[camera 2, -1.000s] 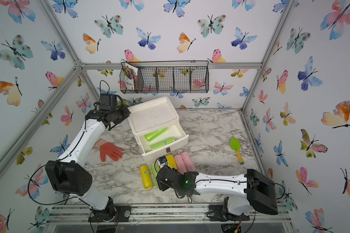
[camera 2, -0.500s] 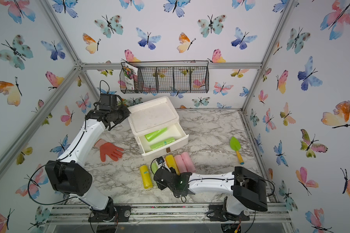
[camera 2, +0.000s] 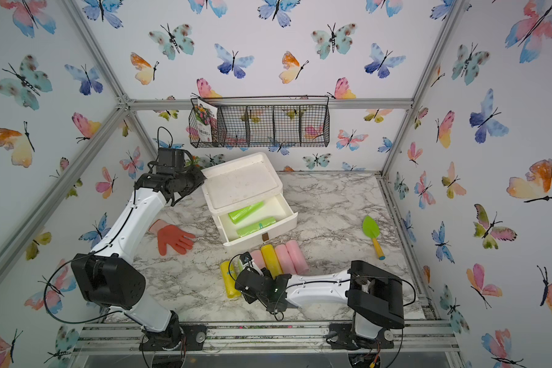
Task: Sort the rolls of trash bags by color and place them into the drawer
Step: Pick up the roll of trash bags from the center of the board.
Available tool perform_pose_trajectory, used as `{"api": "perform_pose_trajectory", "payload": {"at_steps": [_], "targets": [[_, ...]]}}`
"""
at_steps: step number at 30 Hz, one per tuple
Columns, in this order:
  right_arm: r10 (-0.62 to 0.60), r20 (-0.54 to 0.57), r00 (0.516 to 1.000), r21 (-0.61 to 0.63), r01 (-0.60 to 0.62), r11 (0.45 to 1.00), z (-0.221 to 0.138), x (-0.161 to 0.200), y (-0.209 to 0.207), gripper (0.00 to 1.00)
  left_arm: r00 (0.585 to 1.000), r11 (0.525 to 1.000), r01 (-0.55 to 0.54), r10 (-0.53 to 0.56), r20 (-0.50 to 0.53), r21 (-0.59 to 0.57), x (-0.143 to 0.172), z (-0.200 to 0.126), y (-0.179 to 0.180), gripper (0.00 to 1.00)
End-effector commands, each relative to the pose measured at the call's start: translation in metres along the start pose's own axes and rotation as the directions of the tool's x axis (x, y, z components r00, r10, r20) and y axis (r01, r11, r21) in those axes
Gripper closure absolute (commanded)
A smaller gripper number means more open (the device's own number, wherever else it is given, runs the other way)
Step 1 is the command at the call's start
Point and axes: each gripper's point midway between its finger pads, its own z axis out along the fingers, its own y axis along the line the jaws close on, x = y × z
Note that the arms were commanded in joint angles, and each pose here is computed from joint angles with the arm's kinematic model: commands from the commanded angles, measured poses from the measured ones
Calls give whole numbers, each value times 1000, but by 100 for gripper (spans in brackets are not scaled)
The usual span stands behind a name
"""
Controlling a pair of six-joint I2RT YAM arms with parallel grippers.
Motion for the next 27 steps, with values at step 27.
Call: {"api": "perform_pose_trajectory", "payload": {"at_steps": [27], "targets": [[14,-93,996,72,-7,997,37,31,0,42,979,997,51,-61,-194,-54,56,24,19,100]]}}
